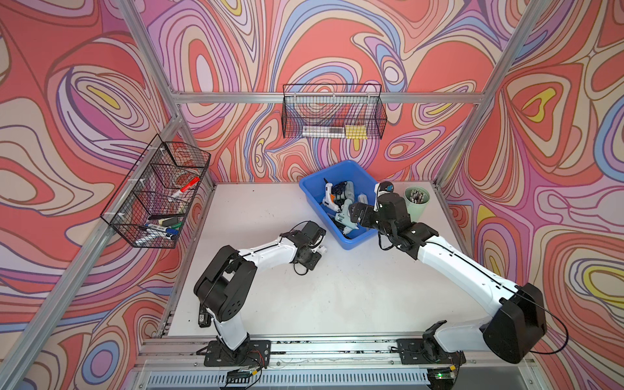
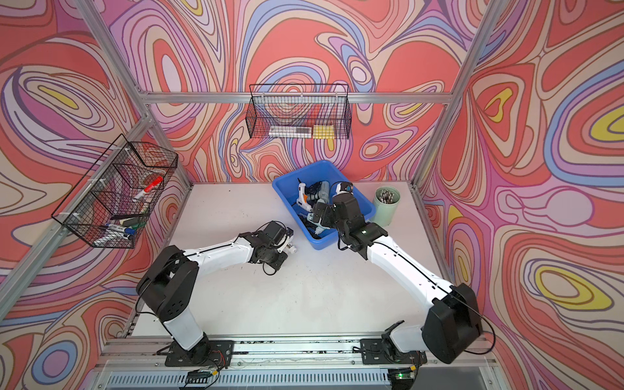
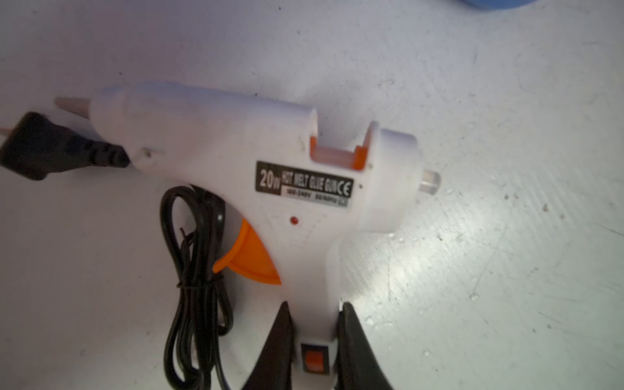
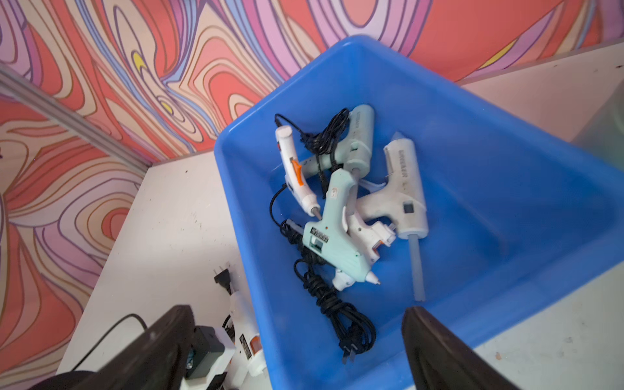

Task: Put the hot melt glue gun into the storage box
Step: Pick up the hot melt adhesive gun from the center of the board.

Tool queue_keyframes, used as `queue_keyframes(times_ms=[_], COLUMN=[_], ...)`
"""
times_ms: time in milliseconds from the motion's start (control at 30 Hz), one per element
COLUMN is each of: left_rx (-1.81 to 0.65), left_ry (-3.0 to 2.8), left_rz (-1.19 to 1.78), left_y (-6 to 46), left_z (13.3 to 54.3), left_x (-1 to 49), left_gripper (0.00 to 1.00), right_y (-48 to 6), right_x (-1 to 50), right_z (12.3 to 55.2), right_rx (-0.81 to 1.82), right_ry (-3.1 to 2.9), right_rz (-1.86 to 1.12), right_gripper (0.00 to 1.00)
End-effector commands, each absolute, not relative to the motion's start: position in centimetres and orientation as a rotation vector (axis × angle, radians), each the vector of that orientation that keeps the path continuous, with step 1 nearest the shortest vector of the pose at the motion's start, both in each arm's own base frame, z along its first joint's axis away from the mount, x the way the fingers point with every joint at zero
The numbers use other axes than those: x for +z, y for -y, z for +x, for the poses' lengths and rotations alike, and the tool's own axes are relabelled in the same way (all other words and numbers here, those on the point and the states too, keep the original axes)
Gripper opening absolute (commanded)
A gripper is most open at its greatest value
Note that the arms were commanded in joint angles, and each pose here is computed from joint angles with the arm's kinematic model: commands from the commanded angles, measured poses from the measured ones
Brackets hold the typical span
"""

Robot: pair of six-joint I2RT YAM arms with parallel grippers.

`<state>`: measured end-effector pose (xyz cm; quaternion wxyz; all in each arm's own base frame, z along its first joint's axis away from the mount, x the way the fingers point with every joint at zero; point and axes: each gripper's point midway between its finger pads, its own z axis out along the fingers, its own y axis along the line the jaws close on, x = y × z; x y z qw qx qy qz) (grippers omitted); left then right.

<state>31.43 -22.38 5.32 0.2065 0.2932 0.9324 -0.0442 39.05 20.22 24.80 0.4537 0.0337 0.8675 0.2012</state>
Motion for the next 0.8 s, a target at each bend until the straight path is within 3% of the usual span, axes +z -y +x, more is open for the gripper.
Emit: queue_keyframes(times_ms=[0, 500, 767], left_rx=[-0.162, -0.306, -0.366], left_ry=[-2.457, -2.178, -2.136], left_rz=[0.735, 0.668, 0.683], left_y=[22.9, 23.9, 24.4], left_z=[32.7, 33.1, 32.6], left_x=[9.6, 17.8, 19.2], left_gripper=[0.0, 0.0, 0.0], right_y=[-22.8, -31.8, -34.1], right_x=[24.0, 22.2, 20.9], right_z=[38.6, 36.1, 36.6], right_rx=[0.619, 1.258, 1.35], right_ry=[-2.205, -2.308, -2.325], right_rz=[-0.002, -0.197, -0.242], right_gripper=[0.96, 0.79, 0.72])
